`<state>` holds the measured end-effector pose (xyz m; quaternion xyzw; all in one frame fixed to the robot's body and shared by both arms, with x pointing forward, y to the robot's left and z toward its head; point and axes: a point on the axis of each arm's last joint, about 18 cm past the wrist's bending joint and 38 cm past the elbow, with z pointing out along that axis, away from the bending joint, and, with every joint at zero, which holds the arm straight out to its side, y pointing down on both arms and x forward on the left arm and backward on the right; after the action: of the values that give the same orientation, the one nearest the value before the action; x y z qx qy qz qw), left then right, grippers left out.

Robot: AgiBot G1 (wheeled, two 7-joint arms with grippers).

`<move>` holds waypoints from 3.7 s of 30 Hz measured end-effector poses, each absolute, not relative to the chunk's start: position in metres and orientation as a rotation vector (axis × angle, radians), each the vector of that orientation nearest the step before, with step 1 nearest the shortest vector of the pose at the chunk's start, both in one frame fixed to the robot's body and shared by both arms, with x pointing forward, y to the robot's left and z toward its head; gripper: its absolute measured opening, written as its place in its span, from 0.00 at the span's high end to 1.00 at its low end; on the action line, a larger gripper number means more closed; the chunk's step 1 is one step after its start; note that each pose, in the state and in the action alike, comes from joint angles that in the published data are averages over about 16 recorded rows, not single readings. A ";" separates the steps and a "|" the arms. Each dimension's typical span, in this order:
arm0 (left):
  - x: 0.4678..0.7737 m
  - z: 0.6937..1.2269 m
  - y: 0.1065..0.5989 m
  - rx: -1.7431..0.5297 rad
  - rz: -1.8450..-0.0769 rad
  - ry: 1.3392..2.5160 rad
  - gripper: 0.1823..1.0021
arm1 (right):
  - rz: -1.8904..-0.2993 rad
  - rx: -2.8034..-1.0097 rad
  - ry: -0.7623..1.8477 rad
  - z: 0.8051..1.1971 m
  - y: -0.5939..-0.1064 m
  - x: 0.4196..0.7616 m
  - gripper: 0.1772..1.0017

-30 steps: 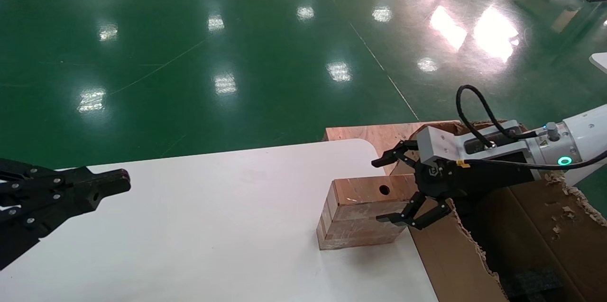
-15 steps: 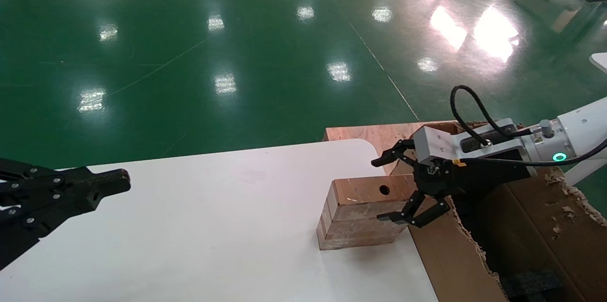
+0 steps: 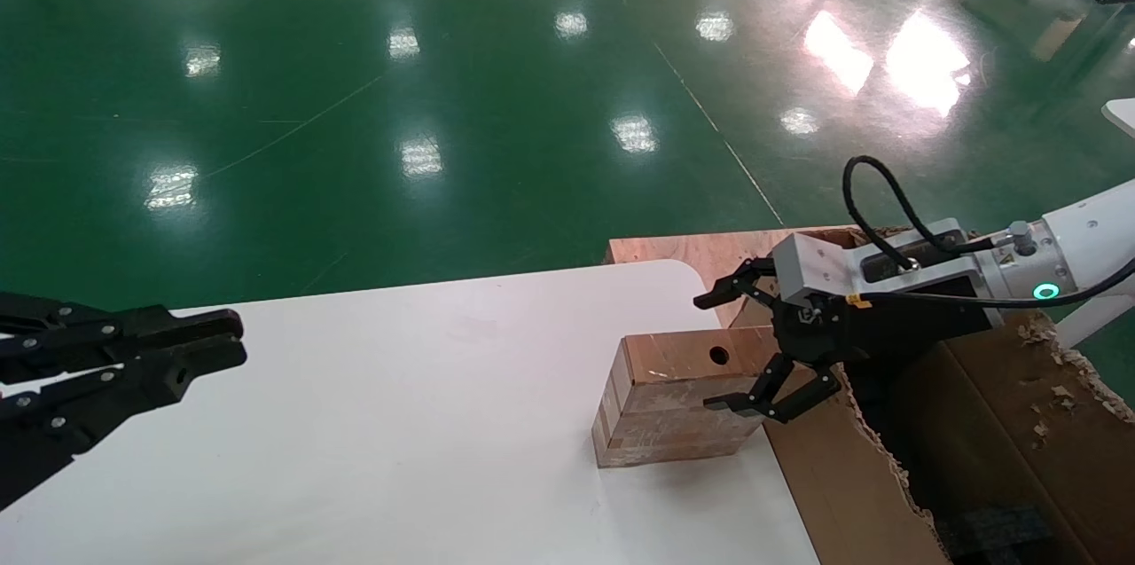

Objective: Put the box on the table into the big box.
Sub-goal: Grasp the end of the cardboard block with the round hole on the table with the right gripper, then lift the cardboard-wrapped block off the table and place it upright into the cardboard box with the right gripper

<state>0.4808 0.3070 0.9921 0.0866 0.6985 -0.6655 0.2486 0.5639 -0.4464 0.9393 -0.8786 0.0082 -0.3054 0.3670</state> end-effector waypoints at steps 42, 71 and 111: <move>0.481 0.992 0.307 0.235 -1.813 1.903 0.07 | -0.789 -2.264 0.047 0.935 -0.448 0.565 0.10; 0.481 0.992 0.307 0.235 -1.813 1.903 0.00 | -0.824 -2.103 0.109 0.988 -0.446 0.543 0.64; 0.481 0.992 0.307 0.235 -1.813 1.903 0.00 | -1.346 -1.477 1.062 0.917 -0.602 0.366 0.64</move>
<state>0.4809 0.3071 0.9921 0.0863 0.6983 -0.6656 0.2487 0.3664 -0.6023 0.9175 -0.5906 0.4247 -0.5385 0.4253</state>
